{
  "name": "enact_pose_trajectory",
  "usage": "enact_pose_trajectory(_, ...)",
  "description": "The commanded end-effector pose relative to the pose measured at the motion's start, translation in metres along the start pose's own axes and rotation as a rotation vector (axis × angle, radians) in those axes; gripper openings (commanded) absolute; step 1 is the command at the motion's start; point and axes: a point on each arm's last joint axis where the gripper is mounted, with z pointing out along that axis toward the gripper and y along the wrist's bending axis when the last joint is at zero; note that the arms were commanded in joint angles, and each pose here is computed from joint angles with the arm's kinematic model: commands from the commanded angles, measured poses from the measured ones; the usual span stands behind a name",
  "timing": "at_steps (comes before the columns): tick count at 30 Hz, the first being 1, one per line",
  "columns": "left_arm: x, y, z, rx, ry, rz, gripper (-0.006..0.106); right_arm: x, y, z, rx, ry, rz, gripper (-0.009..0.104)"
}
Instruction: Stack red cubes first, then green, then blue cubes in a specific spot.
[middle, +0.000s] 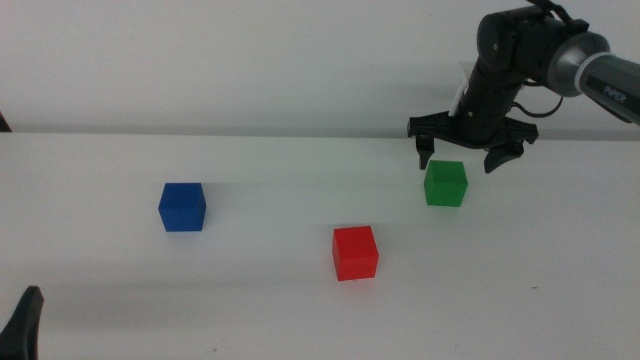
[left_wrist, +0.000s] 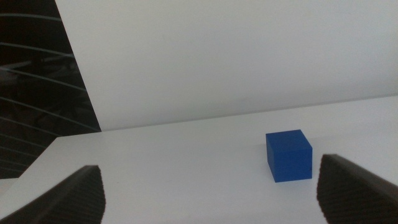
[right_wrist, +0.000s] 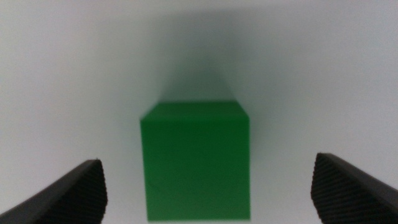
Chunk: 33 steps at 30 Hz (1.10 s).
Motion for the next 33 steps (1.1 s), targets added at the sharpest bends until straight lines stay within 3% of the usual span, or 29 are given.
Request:
enact_pose_trajectory(1,0.010,-0.001,-0.001,0.002,-0.017,-0.003,0.091,-0.005,0.000,0.000,-0.006,-0.030,0.004,0.086)
enact_pose_trajectory(17,0.010,-0.001,-0.001,0.002,-0.017,-0.003,0.091,-0.002,0.007,0.029,0.000,0.001,-0.008,0.086)
enact_pose_trajectory(21,0.010,-0.001,-0.001,0.002,-0.017,-0.003,0.091,-0.001,0.007,0.040,0.007,0.023,-0.017,0.080)
enact_pose_trajectory(24,0.010,-0.001,-0.001,0.002,-0.017,-0.003,0.091,-0.002,0.008,0.044,0.002,0.009,-0.018,0.067)
enact_pose_trajectory(29,0.010,-0.001,-0.001,0.002,-0.017,-0.003,0.091,-0.004,0.011,0.033,-0.011,-0.030,-0.024,0.027)
enact_pose_trajectory(33,0.010,-0.001,-0.001,0.002,-0.017,-0.003,0.091,0.004,0.029,-0.025,-0.022,-0.089,-0.045,0.023)
